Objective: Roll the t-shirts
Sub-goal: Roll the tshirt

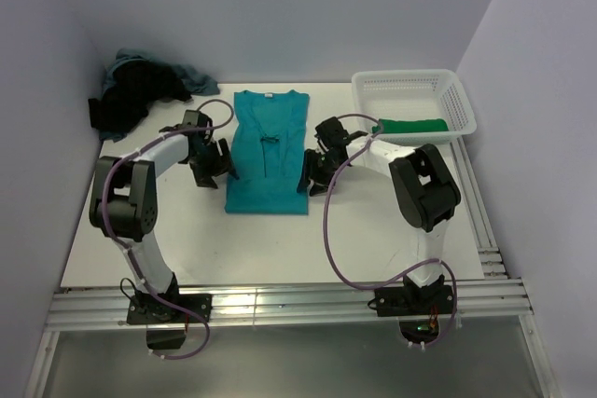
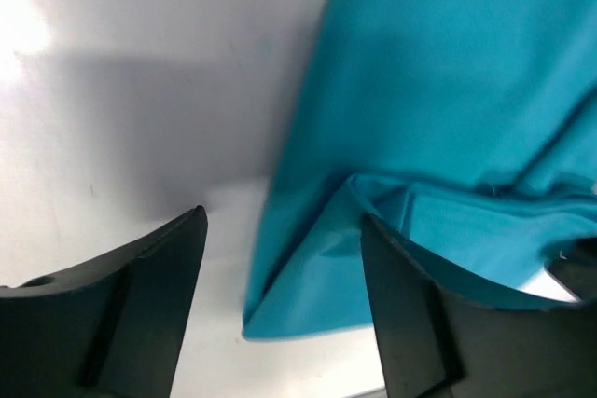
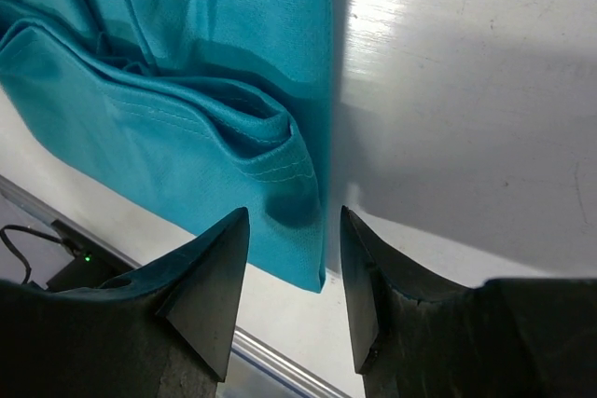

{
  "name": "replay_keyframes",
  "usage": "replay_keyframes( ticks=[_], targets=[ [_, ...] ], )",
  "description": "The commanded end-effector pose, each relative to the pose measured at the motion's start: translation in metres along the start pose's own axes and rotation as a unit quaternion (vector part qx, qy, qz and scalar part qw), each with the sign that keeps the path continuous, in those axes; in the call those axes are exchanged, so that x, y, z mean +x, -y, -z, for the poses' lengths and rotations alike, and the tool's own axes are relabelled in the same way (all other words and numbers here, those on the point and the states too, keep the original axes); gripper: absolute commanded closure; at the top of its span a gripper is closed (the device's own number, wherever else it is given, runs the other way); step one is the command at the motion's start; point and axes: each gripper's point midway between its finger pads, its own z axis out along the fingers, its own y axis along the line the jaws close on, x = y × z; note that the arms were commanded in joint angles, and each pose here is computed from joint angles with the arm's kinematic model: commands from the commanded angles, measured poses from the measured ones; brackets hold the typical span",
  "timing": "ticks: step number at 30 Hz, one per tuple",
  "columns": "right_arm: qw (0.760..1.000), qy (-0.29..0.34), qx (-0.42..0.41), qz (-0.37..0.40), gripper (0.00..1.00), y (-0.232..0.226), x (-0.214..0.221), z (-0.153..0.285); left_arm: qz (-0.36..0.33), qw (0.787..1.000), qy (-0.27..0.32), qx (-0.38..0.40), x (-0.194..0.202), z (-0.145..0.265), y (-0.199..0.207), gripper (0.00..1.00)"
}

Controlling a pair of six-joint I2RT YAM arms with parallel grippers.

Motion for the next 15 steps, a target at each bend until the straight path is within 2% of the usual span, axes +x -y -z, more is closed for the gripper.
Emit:
replay_keyframes(
  ticks=[1, 11, 15],
  targets=[
    [1.0, 0.0, -0.001, 0.013, 0.48, 0.001, 0.006, 0.001, -0.017, 0.998, 0.03, 0.055, 0.0, 0.027, 0.021, 0.24],
    [1.0, -0.019, -0.022, -0.009, 0.5, 0.004, 0.027, -0.006, 0.003, 0.995, -0.008, 0.097, 0.037, 0.017, 0.02, 0.26],
    [0.999, -0.024, -0.024, -0.007, 0.5, 0.004, 0.037, -0.002, 0.003, 0.996, -0.023, 0.088, 0.046, 0.016, 0.014, 0.27]
  ],
)
